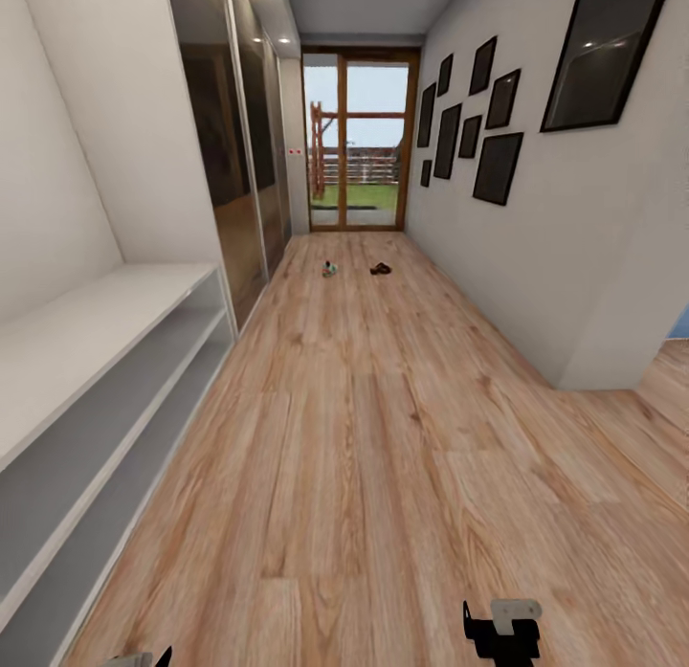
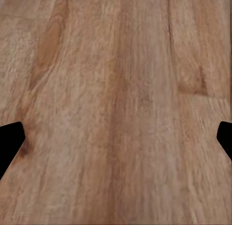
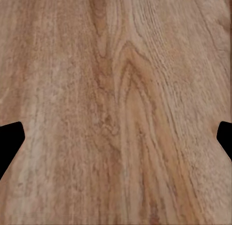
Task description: Pick up the two gym shoes and the two sandals from the corridor floor and place them onto the hallstand (shoe rack) in the corridor, making sure they are on the rack and not on the floor. Arrange them so the two gym shoes are next to each other and the two sandals are next to each other.
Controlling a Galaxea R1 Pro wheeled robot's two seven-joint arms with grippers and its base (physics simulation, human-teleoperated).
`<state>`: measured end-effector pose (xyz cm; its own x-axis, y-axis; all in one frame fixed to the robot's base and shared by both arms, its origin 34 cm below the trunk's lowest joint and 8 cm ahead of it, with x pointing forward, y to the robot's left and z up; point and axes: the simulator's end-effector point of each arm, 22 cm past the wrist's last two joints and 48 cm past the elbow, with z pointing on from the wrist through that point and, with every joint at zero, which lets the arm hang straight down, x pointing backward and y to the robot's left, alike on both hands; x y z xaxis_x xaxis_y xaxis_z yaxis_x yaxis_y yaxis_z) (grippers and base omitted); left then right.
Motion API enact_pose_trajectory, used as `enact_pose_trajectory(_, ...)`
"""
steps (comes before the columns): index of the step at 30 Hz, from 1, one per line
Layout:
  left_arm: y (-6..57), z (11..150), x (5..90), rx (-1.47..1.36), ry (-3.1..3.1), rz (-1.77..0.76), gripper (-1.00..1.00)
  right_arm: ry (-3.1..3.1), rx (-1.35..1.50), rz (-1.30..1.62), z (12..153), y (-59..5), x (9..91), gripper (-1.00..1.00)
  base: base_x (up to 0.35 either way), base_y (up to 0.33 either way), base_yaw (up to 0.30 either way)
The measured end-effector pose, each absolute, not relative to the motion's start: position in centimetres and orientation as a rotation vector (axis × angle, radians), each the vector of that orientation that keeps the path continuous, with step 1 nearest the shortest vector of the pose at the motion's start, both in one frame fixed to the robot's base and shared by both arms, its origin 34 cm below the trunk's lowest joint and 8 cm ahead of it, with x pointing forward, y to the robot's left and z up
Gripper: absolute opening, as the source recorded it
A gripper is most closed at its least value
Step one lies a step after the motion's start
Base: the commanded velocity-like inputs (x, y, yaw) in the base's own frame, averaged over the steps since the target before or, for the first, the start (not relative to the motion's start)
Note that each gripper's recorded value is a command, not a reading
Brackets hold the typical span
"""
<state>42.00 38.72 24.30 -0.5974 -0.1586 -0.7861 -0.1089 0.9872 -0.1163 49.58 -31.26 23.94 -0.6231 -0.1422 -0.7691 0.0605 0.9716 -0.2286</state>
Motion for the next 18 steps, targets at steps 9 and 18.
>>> enact_pose_trajectory(9,38.73,24.4,42.06,-0.186,2.214,-0.07,1.0,2.221,-0.055,-0.292,24.08,-31.28,49.7,1.0,0.337,0.0,-0.053)
enact_pose_trajectory(18,38.73,24.39,42.04,-0.186,2.214,-0.07,1.0,2.221,-0.056,-0.292,24.09,-31.27,49.71,1.0,0.337,0.0,-0.003)
